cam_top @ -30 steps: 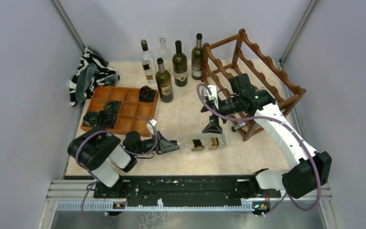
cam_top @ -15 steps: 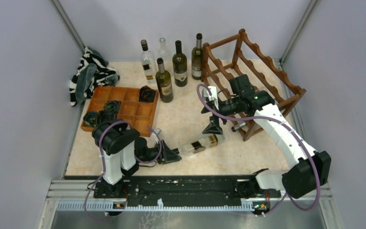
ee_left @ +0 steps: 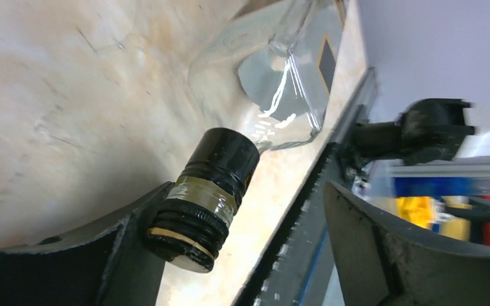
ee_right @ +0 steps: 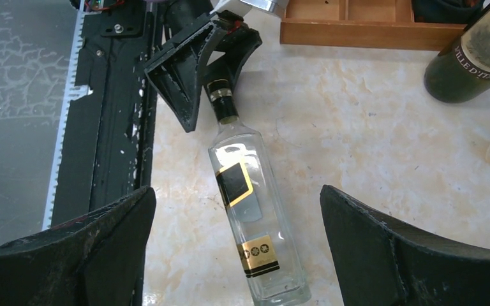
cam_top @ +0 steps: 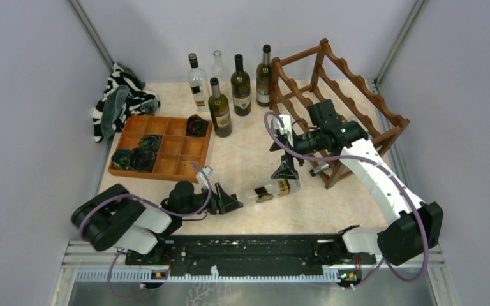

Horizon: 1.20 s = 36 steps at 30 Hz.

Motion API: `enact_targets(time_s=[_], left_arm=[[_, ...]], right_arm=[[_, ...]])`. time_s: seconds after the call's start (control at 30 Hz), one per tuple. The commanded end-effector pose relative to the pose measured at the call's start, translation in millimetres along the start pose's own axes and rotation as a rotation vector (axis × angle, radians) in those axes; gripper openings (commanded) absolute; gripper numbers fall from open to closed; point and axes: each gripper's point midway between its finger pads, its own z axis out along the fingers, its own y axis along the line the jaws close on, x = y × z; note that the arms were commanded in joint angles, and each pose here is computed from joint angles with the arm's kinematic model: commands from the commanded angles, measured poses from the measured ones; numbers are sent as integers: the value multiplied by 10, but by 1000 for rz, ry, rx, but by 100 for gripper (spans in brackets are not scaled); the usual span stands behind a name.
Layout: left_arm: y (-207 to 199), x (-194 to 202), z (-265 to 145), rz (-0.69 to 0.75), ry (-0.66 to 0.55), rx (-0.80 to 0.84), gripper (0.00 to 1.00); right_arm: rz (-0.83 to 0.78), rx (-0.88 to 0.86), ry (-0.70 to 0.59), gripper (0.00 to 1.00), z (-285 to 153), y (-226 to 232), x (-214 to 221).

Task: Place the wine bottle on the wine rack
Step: Pick up the wine bottle from the center of the board.

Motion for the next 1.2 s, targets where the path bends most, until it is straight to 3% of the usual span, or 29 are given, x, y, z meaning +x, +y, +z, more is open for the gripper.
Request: enact_targets(time_s=[0.0, 0.2, 0.43, 0.7, 0.9, 1.03, 1.17], left_arm=[[589, 65, -181, 146, 52, -327, 93], [621, 39, -308, 221, 94, -398, 97], [438, -192, -331, 350, 37, -366, 96], [68, -318, -246, 669, -15, -124, 95], [143, -239, -103, 758, 82, -91, 94], [121, -199, 16, 827, 131, -26, 88], [162, -150, 99, 866, 184, 4, 72]], right_arm=[[-51, 5, -49, 98, -72, 18, -155], [-58, 6, -52, 98, -83, 35, -167], [-66, 15, -53, 98, -107, 55, -168], [-68, 17, -61, 98, -126, 59, -186], [-74, 23, -66, 98, -151, 70, -198], [-76, 28, -70, 98, -168, 66, -206], [-79, 31, -72, 98, -180, 74, -210]])
